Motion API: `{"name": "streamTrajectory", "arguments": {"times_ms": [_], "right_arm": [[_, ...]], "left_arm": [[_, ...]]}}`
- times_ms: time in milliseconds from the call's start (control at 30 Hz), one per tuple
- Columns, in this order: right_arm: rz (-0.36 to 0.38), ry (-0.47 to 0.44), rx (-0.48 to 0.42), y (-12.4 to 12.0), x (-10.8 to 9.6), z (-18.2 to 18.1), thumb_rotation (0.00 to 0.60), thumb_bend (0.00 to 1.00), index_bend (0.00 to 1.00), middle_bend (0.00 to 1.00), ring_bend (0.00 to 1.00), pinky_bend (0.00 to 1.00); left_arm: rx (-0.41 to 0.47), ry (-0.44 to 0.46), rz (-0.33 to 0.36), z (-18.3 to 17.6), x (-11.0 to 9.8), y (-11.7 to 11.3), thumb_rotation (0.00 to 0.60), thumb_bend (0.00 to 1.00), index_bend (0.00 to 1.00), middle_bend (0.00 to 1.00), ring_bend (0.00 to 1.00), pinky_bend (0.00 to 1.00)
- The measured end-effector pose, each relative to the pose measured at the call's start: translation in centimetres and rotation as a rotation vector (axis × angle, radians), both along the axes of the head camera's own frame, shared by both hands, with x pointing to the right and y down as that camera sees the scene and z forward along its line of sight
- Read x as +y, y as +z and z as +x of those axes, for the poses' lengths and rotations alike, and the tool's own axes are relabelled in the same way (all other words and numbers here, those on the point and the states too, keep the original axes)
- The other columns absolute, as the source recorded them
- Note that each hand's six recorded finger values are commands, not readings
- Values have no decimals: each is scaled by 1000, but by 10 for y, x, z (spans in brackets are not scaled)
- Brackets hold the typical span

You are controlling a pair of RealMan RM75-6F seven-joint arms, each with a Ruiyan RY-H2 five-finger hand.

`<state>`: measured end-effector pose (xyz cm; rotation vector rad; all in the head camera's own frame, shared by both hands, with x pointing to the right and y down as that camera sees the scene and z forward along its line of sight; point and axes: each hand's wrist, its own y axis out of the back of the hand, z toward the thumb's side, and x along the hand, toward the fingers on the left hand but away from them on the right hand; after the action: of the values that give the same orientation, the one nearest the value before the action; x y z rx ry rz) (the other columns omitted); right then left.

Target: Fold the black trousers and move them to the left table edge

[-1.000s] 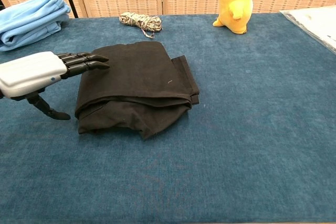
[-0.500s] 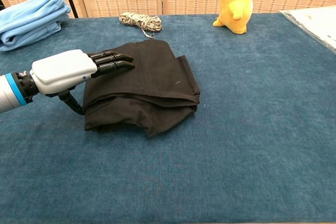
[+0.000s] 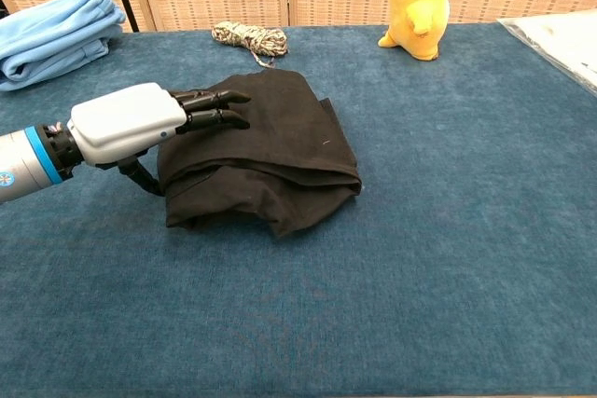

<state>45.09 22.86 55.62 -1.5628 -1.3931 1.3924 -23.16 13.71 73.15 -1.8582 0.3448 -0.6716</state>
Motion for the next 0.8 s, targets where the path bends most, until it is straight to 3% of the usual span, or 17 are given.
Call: {"name": "streamTrajectory", "arguments": {"times_ms": [167,367,567,800], "right_arm": [[-2,1,-5,0,0,0,600,0,166,21,0,101],[-3,3,-11,0,0,0,600,0,166,21,0,101],[-4,3,-14,-1,0,0,600,0,166,21,0,101],[-11,2,-19,1,1,-1,600,0,166,21,0,101]], "left_arm": [[4,10,41,6,-3,-3,600,689,447,350,383,520],[-11,17,36,9,-2,1,600,725,605,504,474,623],[-15,1,71,13,-8,0,600,833,691,578,535,686],[-15,-46,119,18,-25,-5,600,830,716,608,566,715]]}}
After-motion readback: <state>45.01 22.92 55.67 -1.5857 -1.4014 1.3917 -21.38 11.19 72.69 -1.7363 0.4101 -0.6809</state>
